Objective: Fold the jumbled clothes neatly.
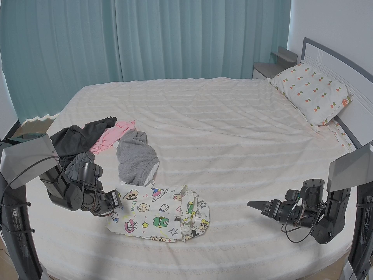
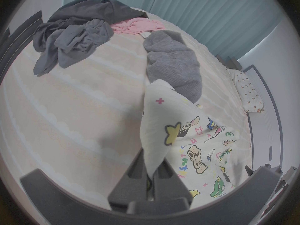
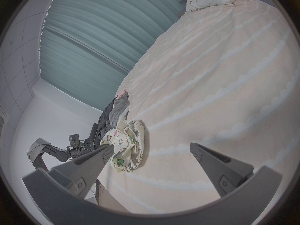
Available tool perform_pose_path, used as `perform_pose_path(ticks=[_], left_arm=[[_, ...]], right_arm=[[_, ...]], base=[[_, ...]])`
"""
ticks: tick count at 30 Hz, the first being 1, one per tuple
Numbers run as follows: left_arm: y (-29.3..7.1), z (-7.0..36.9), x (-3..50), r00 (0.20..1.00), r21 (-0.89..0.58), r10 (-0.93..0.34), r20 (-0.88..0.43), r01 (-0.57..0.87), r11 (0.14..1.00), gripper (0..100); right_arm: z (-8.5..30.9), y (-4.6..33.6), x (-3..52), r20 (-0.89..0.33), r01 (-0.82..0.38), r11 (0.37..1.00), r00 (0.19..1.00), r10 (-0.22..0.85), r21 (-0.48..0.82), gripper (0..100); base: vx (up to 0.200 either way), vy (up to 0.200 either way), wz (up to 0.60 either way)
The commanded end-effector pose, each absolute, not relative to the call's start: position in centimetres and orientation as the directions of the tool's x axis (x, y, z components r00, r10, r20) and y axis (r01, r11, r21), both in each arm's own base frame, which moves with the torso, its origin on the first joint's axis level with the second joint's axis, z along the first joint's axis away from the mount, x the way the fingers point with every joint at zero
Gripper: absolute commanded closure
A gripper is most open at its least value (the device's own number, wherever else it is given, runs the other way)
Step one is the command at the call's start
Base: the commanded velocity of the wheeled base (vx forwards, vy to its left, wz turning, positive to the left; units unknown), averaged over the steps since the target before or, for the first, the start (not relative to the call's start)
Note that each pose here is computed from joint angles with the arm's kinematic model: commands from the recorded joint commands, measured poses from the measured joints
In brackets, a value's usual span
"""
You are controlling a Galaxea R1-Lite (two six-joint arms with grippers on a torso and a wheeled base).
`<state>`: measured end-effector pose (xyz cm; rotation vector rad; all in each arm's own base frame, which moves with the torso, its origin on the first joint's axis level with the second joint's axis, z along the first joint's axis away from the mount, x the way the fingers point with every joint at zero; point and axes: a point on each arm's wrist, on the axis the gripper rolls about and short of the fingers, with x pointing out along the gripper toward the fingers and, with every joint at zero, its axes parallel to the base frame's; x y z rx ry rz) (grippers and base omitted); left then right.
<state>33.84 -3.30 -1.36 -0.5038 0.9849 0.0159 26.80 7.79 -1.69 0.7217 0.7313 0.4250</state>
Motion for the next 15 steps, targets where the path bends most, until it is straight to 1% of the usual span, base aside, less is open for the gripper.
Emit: perform_pose_path(ticks=[1, 8, 13, 14, 15], left_arm=[[-2.85, -1.82, 33.75, 0.554, -0.395, -0.202, -0.808, -0.254, 0.883, 100], [-2.51, -2.29, 33.22, 0.534, -0.386, -0.195, -0.822, -0.273, 0.881, 100], [-2.5, -2.21, 33.19, 0.536, -0.387, -0.195, -0.822, -0.273, 0.88, 100], [-2.5, -2.21, 33.19, 0.536, -0.387, -0.195, -0.822, -0.273, 0.88, 0], [-2.5, -2.23, 33.15, 0.534, -0.387, -0.195, -0.822, -0.274, 0.881, 0]], right_arm=[[-1.74, 7.8, 26.78, -0.453, -0.104, 0.684, 0.676, 0.581, 0.722, 0], [-1.74, 7.84, 26.77, -0.453, -0.104, 0.685, 0.676, 0.58, 0.721, 0], [-1.74, 7.83, 26.78, -0.454, -0.105, 0.686, 0.677, 0.579, 0.72, 0], [-1.74, 7.83, 26.78, -0.454, -0.105, 0.686, 0.677, 0.579, 0.72, 0], [-1.77, 7.88, 26.8, -0.454, -0.107, 0.687, 0.676, 0.58, 0.719, 0]], base=[[0.0, 0.0, 0.0], [0.0, 0.0, 0.0], [0.0, 0.0, 0.0], [0.0, 0.0, 0.0], [0.0, 0.0, 0.0]])
